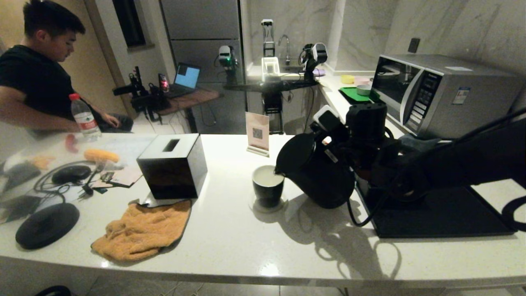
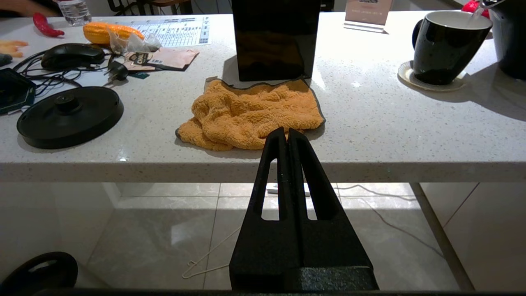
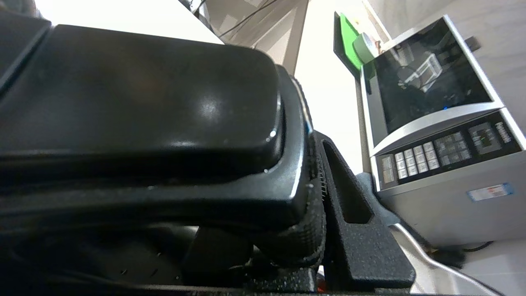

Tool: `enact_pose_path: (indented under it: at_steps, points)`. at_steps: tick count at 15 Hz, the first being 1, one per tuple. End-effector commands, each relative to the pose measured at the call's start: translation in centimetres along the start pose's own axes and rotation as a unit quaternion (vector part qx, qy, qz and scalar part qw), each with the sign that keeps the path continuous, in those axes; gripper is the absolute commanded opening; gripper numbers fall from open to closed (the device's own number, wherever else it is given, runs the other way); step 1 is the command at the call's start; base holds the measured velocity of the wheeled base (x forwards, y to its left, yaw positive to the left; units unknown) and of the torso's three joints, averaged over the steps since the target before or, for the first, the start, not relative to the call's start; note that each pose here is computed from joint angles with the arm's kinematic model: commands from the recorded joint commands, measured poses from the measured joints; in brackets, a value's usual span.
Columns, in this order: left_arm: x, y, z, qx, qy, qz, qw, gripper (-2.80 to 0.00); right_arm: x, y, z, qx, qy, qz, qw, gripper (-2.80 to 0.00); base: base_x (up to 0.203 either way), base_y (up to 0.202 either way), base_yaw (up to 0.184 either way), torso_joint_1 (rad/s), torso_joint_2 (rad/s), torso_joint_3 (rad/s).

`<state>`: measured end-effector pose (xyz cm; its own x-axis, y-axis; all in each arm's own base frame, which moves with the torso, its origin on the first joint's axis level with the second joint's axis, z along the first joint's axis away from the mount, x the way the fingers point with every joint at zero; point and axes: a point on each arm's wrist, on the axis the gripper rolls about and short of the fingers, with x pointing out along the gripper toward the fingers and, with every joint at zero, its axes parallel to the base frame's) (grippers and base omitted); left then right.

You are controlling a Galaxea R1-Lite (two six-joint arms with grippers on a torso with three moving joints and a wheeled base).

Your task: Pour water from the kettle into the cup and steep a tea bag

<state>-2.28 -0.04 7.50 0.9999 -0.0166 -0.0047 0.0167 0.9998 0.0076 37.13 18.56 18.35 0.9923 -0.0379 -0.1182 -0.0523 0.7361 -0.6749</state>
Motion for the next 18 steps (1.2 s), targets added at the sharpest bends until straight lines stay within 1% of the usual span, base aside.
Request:
enact_pose_path:
  at_steps: [1, 5, 8, 10, 18]
  points:
    - [0.00, 0.00, 0.00, 0.000, 0.000, 0.000, 1.0000, -2.80, 0.00, -0.09, 0.13, -0.004, -0.004, -0.005, 1.000, -2.80, 0.000, 0.000, 0.000, 0.000, 0.00, 0.000]
    - [0.00, 0.00, 0.00, 0.000, 0.000, 0.000, 1.0000, -2.80, -0.02, -0.19, 0.22, -0.018, -0.005, -0.006, 1.000, -2.80, 0.000, 0.000, 0.000, 0.000, 0.00, 0.000]
    - [0.00, 0.00, 0.00, 0.000, 0.000, 0.000, 1.0000, -2.80, -0.02, -0.20, 0.23, -0.019, -0.006, -0.007, 1.000, -2.80, 0.000, 0.000, 0.000, 0.000, 0.00, 0.000]
    - [0.00, 0.00, 0.00, 0.000, 0.000, 0.000, 1.0000, -2.80, -0.08, -0.23, 0.33, -0.029, -0.007, -0.007, 1.000, -2.80, 0.000, 0.000, 0.000, 0.000, 0.00, 0.000]
    - [0.00, 0.00, 0.00, 0.000, 0.000, 0.000, 1.0000, -2.80, 0.07, -0.59, 0.84, -0.026, -0.017, -0.016, 0.999, -2.80, 0.000, 0.000, 0.000, 0.000, 0.00, 0.000]
